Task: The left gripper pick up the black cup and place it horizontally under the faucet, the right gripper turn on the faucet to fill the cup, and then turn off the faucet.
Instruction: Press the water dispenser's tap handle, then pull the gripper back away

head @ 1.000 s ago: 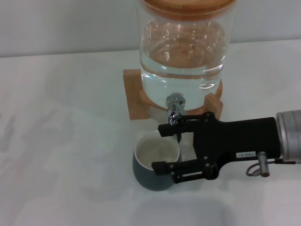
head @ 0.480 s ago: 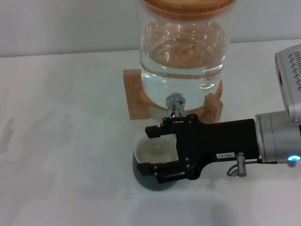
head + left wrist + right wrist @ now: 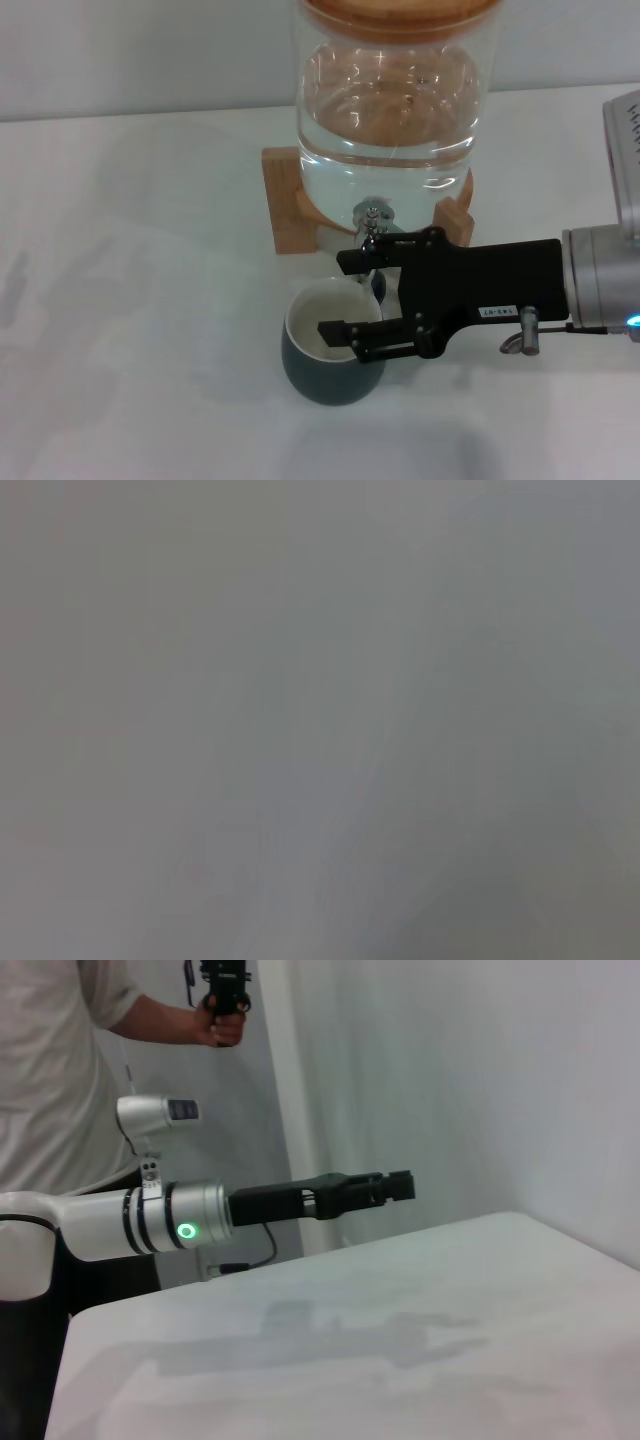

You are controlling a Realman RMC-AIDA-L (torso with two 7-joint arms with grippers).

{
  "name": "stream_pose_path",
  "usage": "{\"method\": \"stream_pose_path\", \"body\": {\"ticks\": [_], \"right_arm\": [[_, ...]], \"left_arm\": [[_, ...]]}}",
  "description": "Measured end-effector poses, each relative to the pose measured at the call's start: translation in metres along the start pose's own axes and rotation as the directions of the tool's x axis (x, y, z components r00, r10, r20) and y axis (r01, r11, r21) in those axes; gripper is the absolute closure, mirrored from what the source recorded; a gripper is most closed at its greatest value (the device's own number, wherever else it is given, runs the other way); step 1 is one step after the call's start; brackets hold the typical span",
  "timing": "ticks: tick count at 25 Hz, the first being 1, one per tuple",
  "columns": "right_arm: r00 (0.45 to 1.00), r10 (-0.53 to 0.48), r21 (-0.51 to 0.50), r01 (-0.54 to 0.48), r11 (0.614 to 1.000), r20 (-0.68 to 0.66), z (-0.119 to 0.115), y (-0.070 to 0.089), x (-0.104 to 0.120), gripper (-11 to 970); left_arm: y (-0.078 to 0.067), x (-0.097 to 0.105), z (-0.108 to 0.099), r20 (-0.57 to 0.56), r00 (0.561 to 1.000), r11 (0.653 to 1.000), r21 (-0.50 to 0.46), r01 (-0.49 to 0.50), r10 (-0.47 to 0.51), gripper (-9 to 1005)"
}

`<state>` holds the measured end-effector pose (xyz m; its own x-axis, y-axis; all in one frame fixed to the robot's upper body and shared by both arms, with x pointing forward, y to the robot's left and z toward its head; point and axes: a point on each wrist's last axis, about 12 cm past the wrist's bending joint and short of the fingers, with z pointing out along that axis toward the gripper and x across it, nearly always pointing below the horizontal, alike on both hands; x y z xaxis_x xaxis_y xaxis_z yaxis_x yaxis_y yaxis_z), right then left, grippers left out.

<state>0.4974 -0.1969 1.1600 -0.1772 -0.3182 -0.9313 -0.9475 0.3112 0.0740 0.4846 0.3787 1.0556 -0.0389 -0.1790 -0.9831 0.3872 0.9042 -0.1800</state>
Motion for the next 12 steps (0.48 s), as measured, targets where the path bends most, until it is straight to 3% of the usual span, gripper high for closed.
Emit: {"method": "stream_pose_path", "body": {"ticks": [12], "right_arm": [[1.0, 0.002, 0.025, -0.002, 1.0, -0.015, -0.016, -0.006, 0.004, 176]], "left_arm": [[-0.001, 0.0, 0.001, 0.003, 1.0, 1.0, 0.002, 0.001, -0.001, 596]]}}
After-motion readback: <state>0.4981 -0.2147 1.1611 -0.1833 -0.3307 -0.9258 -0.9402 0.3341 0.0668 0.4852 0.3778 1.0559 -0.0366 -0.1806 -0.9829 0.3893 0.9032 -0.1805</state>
